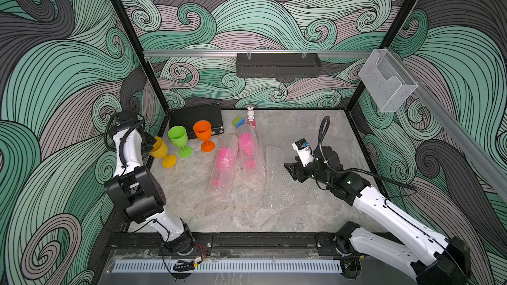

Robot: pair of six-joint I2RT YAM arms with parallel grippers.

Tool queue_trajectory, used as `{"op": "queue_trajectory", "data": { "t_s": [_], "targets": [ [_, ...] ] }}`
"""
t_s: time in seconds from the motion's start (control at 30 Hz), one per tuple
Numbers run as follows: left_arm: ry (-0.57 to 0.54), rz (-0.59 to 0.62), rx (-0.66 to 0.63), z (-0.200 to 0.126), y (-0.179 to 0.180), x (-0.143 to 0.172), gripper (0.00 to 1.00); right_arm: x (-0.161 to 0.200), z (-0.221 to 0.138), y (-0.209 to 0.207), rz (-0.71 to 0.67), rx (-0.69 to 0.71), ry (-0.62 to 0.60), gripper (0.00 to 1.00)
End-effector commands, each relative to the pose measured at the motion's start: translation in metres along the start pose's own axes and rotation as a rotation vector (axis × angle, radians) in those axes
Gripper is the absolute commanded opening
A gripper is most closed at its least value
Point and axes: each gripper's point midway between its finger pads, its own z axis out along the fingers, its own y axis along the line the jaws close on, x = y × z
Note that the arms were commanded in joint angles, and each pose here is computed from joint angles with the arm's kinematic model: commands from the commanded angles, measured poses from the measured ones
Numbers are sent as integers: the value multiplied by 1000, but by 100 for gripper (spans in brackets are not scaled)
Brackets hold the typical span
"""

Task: Unpack wine glasses from bubble wrap
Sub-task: Place the wine glass at the center of the board.

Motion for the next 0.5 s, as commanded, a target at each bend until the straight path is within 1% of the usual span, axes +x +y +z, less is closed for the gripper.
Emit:
{"op": "queue_trajectory", "data": {
  "t_s": [0.0,0.1,0.2,0.3,0.43,0.47],
  "targets": [
    [-21,23,-10,-3,-3,-8,0,-1,1,-3,6,8,-7,67],
    [-10,65,-22,3,-9,-7,0,1,3,-4,10,10,-1,67],
    [4,117,-69,8,-12,0,0,2,5,-4,11,8,6,67],
    [-5,142,-76,11,-16,5,0,2,5,-5,12,10,7,67],
    [15,167,-117,14,-14,10,0,2,4,-4,15,6,2,66],
    [18,165,-122,15,-14,10,2,2,4,-4,15,7,1,67]
  ]
}}
